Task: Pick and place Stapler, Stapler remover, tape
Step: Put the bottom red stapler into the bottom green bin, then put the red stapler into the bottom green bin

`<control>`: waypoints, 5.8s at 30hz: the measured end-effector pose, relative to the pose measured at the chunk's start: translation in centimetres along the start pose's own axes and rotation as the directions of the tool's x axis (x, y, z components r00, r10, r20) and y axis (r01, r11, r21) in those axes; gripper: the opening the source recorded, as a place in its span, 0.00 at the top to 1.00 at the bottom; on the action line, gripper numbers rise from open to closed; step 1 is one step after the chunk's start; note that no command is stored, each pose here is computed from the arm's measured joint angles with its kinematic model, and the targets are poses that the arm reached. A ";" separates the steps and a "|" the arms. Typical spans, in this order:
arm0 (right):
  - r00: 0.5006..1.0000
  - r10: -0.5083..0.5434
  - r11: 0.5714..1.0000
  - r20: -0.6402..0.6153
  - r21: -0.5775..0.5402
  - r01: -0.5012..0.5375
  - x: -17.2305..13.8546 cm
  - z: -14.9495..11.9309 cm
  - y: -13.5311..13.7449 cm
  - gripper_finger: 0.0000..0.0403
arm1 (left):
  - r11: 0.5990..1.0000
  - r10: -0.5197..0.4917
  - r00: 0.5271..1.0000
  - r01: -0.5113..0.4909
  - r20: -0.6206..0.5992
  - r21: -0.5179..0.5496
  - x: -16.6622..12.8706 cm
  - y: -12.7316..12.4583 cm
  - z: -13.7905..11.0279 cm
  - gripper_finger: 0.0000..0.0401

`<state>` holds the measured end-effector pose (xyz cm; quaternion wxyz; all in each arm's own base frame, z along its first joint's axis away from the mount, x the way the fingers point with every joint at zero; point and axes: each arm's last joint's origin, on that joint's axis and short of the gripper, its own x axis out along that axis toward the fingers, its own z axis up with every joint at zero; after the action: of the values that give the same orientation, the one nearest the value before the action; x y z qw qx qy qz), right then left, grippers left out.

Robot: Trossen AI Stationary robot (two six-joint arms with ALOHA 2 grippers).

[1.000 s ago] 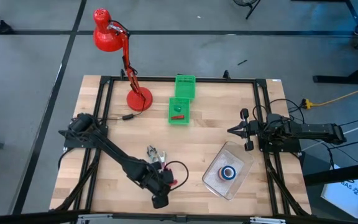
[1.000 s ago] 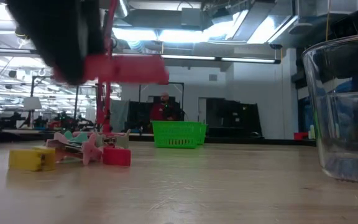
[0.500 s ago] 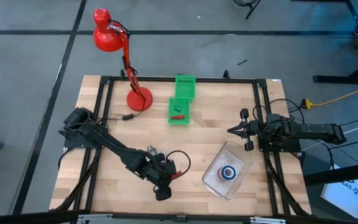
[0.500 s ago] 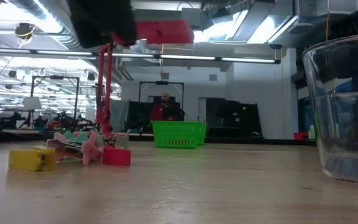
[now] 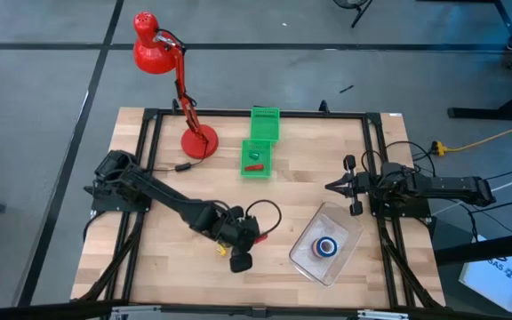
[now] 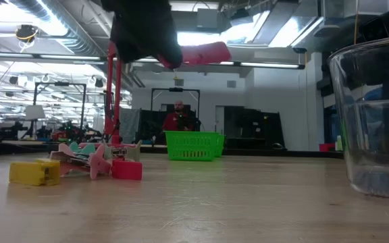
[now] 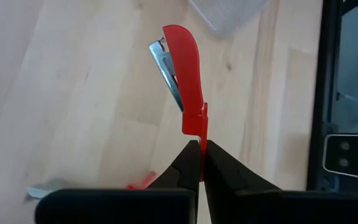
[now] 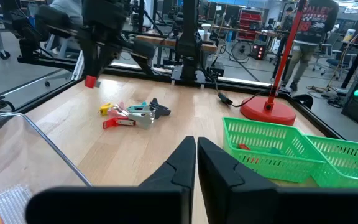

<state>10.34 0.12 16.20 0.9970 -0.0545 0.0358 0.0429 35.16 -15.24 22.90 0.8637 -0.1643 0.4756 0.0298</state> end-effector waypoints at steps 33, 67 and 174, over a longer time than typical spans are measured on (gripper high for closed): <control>1.000 0.000 1.000 -0.001 0.000 0.000 0.0 0.0 0.0 0.95 | 0.986 0.141 0.976 -0.123 0.163 -0.113 -1.2 15.8 9.1 0.99; 1.000 0.000 1.000 0.000 0.000 0.000 0.0 0.0 0.0 0.95 | 0.969 0.222 0.975 -0.223 -0.023 -0.108 -0.3 28.5 8.0 0.97; 1.000 0.000 1.000 0.000 0.000 0.000 0.0 0.0 0.0 0.95 | 0.793 0.049 0.960 0.131 -0.277 0.595 5.2 2.4 -2.2 0.85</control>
<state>10.34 0.12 16.19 0.9969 -0.0545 0.0358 0.0431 35.72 -14.18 16.86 0.7953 0.1088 0.5726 -0.1666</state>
